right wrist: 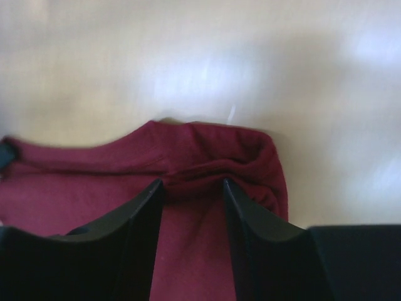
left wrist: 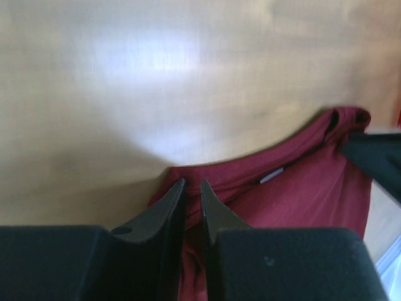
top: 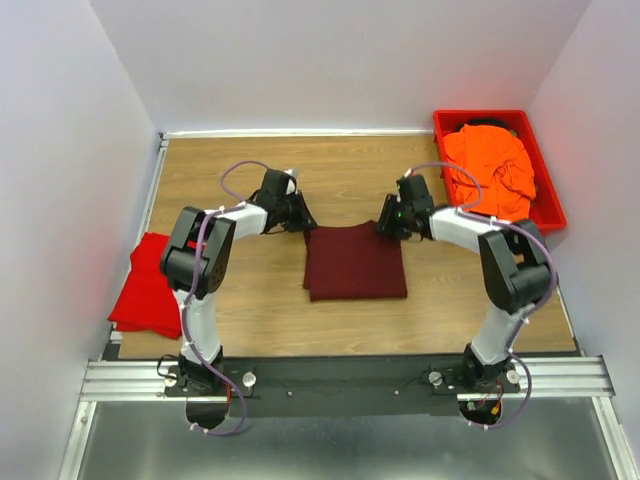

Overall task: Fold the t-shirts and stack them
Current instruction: Fold the tshirt

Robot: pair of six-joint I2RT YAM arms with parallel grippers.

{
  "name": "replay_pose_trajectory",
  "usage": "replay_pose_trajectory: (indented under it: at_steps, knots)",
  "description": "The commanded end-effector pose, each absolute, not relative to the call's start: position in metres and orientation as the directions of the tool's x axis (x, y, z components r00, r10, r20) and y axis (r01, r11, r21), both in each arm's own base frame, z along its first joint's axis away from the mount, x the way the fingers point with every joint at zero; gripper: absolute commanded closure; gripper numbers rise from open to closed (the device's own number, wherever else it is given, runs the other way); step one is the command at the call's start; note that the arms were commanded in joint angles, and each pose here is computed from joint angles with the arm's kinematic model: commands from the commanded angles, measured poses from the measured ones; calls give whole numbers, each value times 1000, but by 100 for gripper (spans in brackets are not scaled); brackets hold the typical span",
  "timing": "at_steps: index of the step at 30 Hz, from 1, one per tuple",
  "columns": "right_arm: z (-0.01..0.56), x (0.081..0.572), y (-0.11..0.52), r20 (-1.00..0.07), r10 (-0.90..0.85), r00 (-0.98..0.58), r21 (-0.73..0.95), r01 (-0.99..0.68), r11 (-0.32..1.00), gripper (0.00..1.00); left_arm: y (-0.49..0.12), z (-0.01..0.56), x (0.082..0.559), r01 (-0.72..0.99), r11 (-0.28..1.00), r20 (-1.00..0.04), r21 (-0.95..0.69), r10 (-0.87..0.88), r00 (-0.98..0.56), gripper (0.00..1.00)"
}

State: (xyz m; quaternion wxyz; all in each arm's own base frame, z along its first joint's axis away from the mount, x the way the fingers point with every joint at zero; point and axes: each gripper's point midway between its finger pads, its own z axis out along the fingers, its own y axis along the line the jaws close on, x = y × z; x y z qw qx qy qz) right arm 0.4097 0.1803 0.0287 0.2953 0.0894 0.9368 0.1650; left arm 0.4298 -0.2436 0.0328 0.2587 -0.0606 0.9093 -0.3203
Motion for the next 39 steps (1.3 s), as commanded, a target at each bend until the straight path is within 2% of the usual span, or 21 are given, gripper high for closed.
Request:
replay_pose_trajectory:
  at_steps: [1, 4, 7, 10, 16, 22, 31, 39]
  knots:
    - [5, 316, 182, -379, 256, -889, 337, 125, 933, 48, -237, 52, 400, 99, 785, -466, -611, -257, -847, 77]
    - [12, 292, 183, -378, 273, -885, 358, 133, 924, 45, -228, 62, 387, 131, 801, -498, -583, -225, -838, 75]
    - [41, 307, 178, -467, 300, -832, 364, 128, 923, 41, -220, 78, 384, 166, 820, -544, -548, -198, -815, 62]
    - [61, 319, 174, -518, 289, -805, 341, 116, 933, 39, -212, 101, 385, 192, 842, -597, -504, -179, -782, 57]
    - [79, 320, 163, -552, 281, -785, 302, 125, 945, 39, -194, 111, 375, 202, 888, -625, -413, -115, -772, 57]
    - [71, 306, 151, -524, 274, -806, 256, 158, 954, 39, -197, 98, 361, 233, 893, -597, -385, -48, -801, 57]
    - [55, 288, 154, -457, 261, -850, 258, 154, 954, 48, -223, 78, 348, 280, 877, -551, -389, 22, -834, 57]
    - [47, 282, 153, -432, 264, -863, 256, 163, 953, 50, -231, 64, 343, 285, 880, -527, -380, 47, -848, 59]
